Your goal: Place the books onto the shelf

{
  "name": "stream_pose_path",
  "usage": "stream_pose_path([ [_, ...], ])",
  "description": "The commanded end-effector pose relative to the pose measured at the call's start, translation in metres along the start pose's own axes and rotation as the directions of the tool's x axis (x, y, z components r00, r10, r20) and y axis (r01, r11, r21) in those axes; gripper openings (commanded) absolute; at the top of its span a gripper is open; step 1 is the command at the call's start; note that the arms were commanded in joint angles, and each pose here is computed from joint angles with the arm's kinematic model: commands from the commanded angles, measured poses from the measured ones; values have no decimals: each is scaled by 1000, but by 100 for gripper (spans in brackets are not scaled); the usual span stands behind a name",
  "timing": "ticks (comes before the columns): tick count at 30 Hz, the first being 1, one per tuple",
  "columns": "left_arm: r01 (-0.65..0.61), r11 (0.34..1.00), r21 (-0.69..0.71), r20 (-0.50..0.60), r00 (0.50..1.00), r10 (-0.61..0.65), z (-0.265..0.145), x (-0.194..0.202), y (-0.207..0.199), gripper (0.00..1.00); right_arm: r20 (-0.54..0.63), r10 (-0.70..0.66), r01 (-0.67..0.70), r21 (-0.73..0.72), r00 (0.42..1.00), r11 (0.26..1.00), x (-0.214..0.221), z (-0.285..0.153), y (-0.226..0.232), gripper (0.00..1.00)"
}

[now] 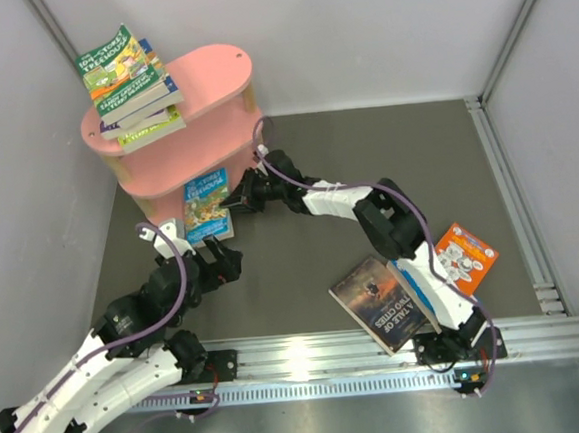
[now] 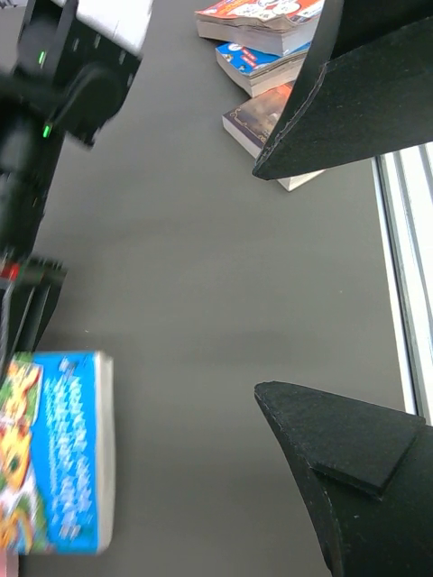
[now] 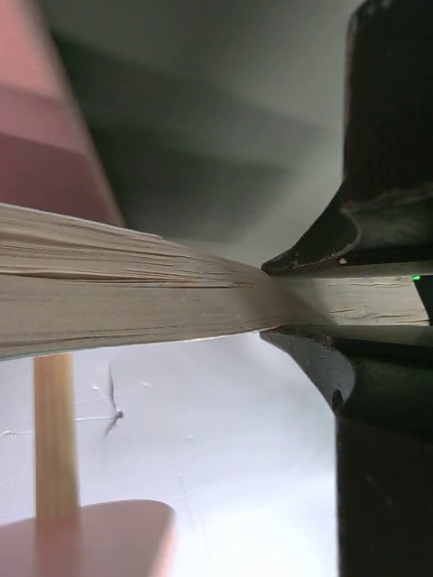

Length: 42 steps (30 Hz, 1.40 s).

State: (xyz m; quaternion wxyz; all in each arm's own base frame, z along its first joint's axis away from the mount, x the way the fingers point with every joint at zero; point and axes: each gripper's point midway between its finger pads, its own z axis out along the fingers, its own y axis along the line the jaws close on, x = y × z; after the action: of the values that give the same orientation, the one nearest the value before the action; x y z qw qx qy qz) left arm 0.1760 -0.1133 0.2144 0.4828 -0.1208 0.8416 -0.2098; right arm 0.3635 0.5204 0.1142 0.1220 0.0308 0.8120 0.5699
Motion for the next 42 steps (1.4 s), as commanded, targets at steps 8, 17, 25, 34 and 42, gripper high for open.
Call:
stream_pose_path([
  [8,-21,999,-34,2,1000,21,8,3,3,99,66,21,-3,-253,998,968,-26,45,66,48],
  [17,-132,979,-155,-49,991,126,30,13,12,99,114,90,-60,-245,989,968,-34,-20,22,65],
  [25,-250,935,-253,-150,964,218,75,30,19,97,172,109,-73,-199,979,977,-34,-100,-13,65],
  [34,-274,902,-332,-302,937,174,134,56,65,90,201,96,-67,-144,975,987,-19,-160,-39,63],
  [42,-339,852,-398,-338,918,208,167,54,83,89,210,112,-83,-143,971,986,-20,-182,-65,61],
])
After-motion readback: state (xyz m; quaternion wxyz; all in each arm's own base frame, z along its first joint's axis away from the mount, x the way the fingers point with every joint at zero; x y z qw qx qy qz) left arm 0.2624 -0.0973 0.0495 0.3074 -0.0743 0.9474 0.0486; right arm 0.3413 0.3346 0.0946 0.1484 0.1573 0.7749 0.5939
